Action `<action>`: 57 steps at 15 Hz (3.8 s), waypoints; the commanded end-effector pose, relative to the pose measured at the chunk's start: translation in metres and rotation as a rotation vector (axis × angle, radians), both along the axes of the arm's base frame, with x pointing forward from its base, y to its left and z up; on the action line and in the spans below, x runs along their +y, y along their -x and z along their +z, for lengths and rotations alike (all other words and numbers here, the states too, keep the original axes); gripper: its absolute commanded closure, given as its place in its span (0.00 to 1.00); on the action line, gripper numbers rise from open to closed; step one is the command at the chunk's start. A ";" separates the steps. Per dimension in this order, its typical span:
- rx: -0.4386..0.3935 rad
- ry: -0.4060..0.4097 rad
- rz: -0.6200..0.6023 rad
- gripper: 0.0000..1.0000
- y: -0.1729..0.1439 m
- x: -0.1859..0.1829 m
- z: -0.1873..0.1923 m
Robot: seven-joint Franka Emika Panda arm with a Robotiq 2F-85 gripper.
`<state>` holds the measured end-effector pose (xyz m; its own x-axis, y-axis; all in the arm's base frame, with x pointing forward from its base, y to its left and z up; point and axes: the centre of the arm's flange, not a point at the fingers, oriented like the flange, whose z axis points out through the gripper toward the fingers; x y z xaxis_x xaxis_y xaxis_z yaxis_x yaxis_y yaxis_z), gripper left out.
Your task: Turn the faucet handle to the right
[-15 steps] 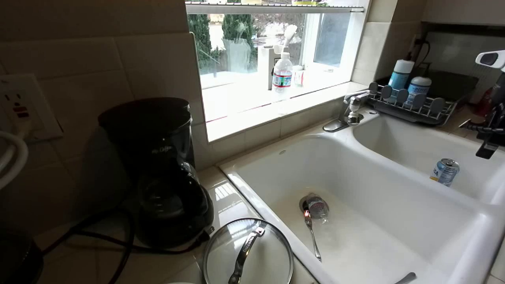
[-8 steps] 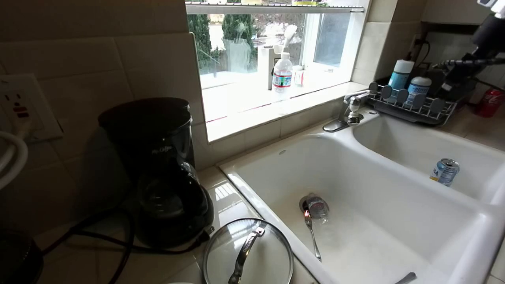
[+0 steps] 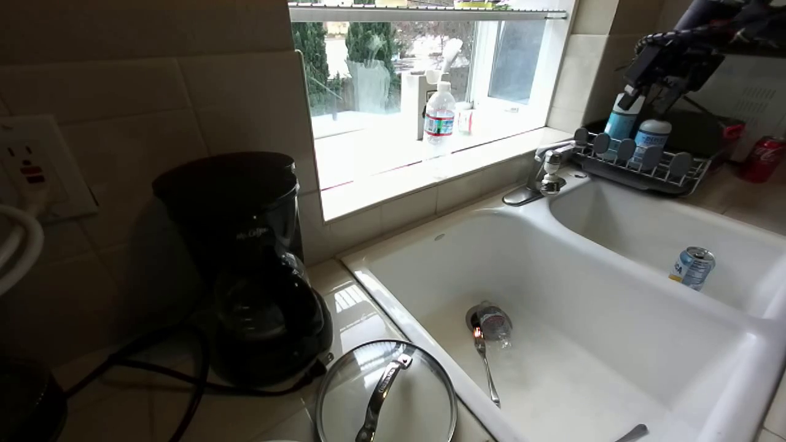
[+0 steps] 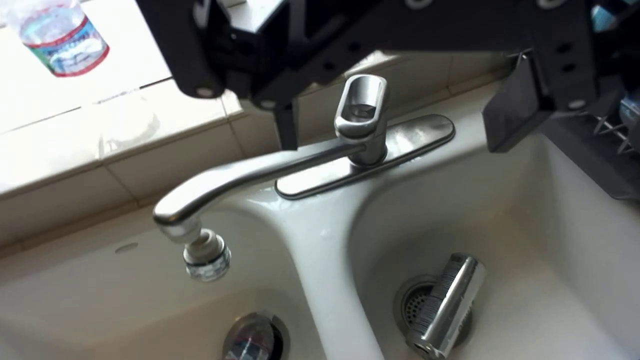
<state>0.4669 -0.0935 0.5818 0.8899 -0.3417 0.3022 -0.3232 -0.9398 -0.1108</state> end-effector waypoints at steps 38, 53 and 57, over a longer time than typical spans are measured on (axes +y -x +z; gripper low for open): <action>0.163 0.124 -0.247 1.00 -0.093 -0.051 -0.088; 0.126 0.438 -0.275 1.00 -0.062 -0.166 -0.078; 0.100 0.392 -0.287 1.00 -0.055 -0.164 -0.061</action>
<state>0.5237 -0.2750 0.5094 0.8045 -0.4641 0.3705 -0.5776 -0.7568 0.3061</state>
